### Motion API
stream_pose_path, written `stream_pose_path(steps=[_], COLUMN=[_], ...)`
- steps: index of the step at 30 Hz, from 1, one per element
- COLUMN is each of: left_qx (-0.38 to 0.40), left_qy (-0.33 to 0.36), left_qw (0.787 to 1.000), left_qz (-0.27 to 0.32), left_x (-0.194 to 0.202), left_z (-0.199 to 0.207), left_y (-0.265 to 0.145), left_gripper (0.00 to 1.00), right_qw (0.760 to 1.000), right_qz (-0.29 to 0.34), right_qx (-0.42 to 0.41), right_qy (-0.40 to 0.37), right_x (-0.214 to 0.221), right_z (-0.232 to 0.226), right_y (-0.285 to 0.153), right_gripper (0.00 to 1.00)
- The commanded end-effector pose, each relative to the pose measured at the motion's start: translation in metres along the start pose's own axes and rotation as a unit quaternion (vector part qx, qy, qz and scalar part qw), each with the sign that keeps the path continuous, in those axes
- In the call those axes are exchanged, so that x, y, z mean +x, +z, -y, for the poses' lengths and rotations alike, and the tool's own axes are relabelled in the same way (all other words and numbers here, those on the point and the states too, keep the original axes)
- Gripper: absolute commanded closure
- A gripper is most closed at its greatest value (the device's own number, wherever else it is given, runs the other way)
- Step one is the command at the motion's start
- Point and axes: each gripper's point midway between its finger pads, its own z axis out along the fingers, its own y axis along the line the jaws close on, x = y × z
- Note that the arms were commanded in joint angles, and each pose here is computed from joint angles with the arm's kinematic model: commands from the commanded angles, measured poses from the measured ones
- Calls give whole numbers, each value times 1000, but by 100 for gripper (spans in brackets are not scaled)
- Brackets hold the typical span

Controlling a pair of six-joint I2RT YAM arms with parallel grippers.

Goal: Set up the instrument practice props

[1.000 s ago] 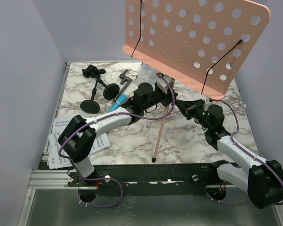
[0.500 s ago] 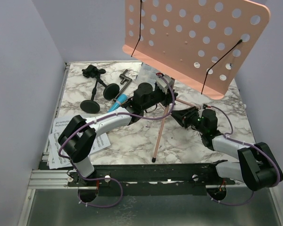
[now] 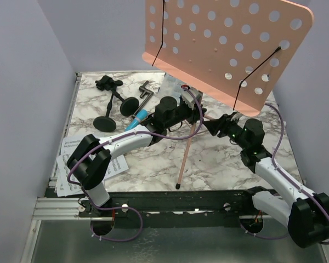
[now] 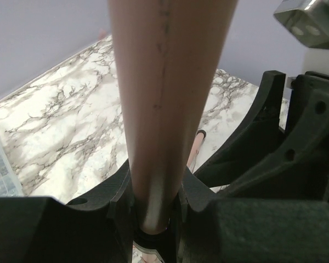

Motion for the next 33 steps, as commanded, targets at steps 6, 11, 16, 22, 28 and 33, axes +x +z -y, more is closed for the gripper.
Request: stream_pose_path(steps=[6,11,16,22,28,33], left_qx=[-1,2,1,3,3,2], left_qy=[-32,-33,-33,-33,-32,-31], left_qw=[999,999,999,999,999,1000], left_qz=[-2,-3,-4,-3,-4,-3], left_x=[-2,-1,0,-1,0,-1], left_z=[1,2,2,3,3,2], left_y=[-7,-6,-6,-6,-6,-6], left_gripper=[100,100,100,100,100,100], right_qw=[978,986,994,995,997,997], right_qz=[-14,21,3,-27,-29,-17], right_qx=[-128,-119,-108,-15,-8,-36], right_qy=[-162,-114,-17,92,74,60], right_x=[-11,-32,-43,-31,-20,-22], right_z=[-45,-55,-60,-30,-24,-34], right_y=[-13,-15,-1,12,6,-5], right_gripper=[43,40,58,88,64,55])
